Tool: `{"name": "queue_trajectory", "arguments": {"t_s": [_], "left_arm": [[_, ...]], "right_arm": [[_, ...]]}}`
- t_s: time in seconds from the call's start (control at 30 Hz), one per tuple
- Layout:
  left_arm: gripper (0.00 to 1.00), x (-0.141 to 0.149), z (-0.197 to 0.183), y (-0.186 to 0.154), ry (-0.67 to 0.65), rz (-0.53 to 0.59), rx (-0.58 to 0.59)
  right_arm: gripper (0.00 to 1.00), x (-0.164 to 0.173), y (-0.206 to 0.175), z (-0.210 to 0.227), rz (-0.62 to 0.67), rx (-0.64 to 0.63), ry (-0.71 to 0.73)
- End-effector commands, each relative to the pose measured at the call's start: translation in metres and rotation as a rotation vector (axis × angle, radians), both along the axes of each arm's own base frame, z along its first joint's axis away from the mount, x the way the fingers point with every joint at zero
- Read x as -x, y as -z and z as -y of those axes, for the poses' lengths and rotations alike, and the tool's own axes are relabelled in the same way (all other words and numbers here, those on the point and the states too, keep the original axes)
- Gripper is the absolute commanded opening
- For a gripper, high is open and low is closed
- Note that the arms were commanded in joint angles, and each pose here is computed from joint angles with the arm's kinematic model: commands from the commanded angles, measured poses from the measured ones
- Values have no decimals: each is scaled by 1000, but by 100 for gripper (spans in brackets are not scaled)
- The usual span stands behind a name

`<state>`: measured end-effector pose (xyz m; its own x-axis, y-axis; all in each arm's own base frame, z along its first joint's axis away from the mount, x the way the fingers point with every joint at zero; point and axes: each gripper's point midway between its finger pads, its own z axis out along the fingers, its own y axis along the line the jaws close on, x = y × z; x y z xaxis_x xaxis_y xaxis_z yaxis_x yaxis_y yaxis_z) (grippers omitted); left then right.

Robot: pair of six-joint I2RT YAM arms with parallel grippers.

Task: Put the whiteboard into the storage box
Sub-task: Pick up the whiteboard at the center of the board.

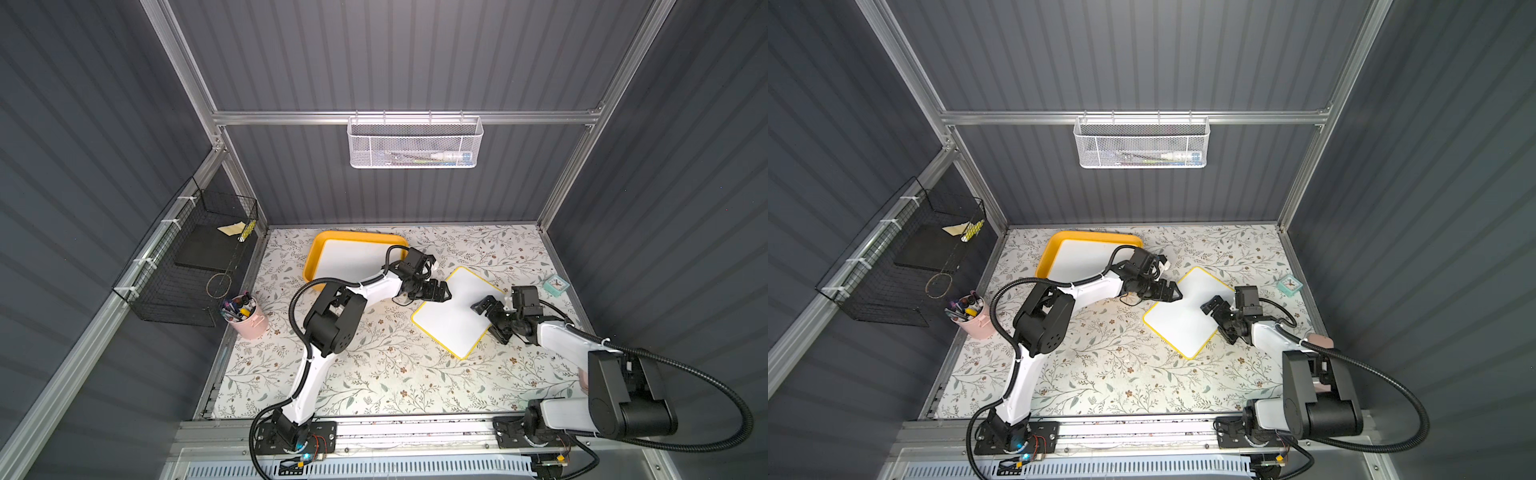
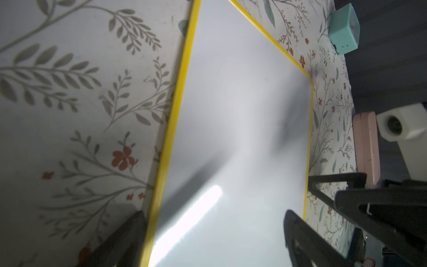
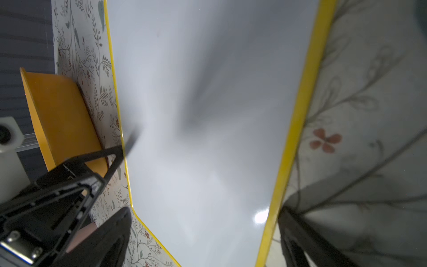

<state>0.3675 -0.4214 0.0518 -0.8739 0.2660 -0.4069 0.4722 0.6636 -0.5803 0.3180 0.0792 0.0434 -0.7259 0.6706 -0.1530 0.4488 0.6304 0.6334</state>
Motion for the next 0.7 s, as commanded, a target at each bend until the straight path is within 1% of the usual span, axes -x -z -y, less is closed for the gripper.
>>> {"name": "queue_trajectory", "arguments": {"t_s": [0.0, 0.13, 0.3, 0.4, 0.5, 0.67], "left_arm": [[93, 51, -19, 45, 2, -179, -106], [94, 53, -26, 44, -13, -167, -126], [94, 51, -24, 49, -9, -178, -131], [94, 50, -22, 53, -7, -183, -129], [94, 51, -21, 54, -2, -188, -132], [94, 51, -22, 54, -5, -184, -135]], "right_arm": [[99, -1, 8, -13, -40, -25, -104], [99, 1, 12, -14, -64, -6, -154], [99, 18, 20, -12, -120, 26, -202], [99, 23, 19, -26, -115, -47, -266], [99, 22, 13, -39, -76, -126, -307], [99, 15, -10, -43, 11, -165, -325]]}}
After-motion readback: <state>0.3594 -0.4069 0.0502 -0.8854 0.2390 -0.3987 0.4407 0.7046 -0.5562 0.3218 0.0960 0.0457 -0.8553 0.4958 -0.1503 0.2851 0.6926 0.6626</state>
